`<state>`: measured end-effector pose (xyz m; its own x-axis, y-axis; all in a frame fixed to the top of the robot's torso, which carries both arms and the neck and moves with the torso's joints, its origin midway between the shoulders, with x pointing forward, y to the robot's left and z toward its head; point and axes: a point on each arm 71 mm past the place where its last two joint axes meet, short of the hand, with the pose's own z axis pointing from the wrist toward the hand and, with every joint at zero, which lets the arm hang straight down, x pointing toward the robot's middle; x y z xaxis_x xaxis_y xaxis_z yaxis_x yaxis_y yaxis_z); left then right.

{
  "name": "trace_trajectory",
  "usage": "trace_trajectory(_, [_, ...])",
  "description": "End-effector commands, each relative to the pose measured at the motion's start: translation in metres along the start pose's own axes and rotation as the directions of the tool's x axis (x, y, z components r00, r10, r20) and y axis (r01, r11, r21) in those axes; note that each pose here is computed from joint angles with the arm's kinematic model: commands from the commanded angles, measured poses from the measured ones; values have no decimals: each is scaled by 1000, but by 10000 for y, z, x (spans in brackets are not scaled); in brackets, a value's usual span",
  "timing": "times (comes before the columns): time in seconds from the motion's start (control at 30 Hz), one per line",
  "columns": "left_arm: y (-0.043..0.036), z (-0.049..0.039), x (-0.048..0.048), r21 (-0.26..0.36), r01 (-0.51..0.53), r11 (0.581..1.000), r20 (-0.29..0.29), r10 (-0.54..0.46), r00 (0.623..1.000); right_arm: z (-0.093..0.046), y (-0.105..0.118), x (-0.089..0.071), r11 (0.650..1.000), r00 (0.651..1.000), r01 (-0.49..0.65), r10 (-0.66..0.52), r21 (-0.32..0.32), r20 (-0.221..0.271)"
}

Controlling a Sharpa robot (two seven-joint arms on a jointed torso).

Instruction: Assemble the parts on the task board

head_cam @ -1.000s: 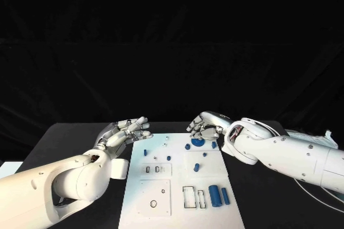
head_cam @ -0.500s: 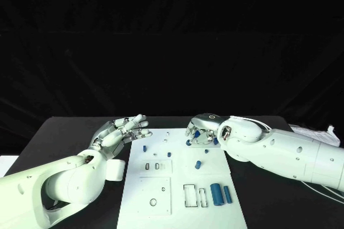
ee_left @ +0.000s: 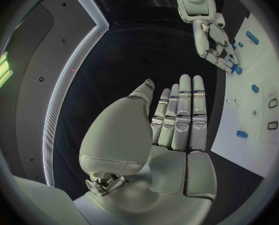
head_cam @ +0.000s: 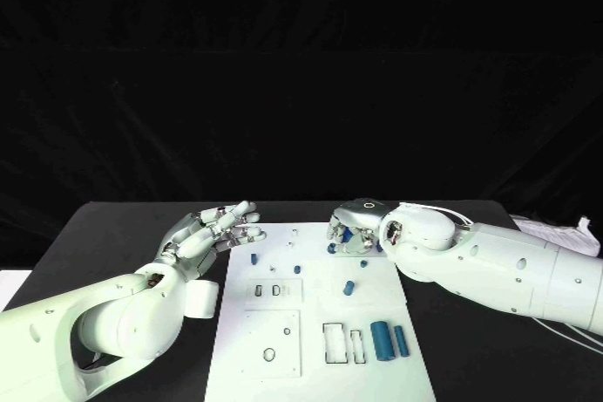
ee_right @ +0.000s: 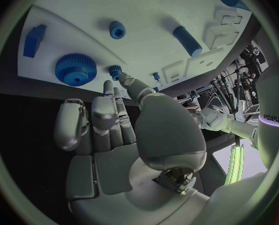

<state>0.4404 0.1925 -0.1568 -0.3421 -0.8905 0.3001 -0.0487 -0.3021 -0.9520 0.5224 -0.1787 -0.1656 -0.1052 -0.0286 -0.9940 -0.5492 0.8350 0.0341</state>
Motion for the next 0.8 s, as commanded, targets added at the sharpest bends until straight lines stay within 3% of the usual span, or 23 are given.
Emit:
trace_trajectory(0.03, [-10,-2,29,1,12,1000,-19,-12,1000,10,-5,14,999,999,36,-36,8,-24])
trace_trajectory(0.8, [-2,6,35,-4,11,1000,-17,-11,1000,57,13,44,1000,998,30,-30,-5,-56])
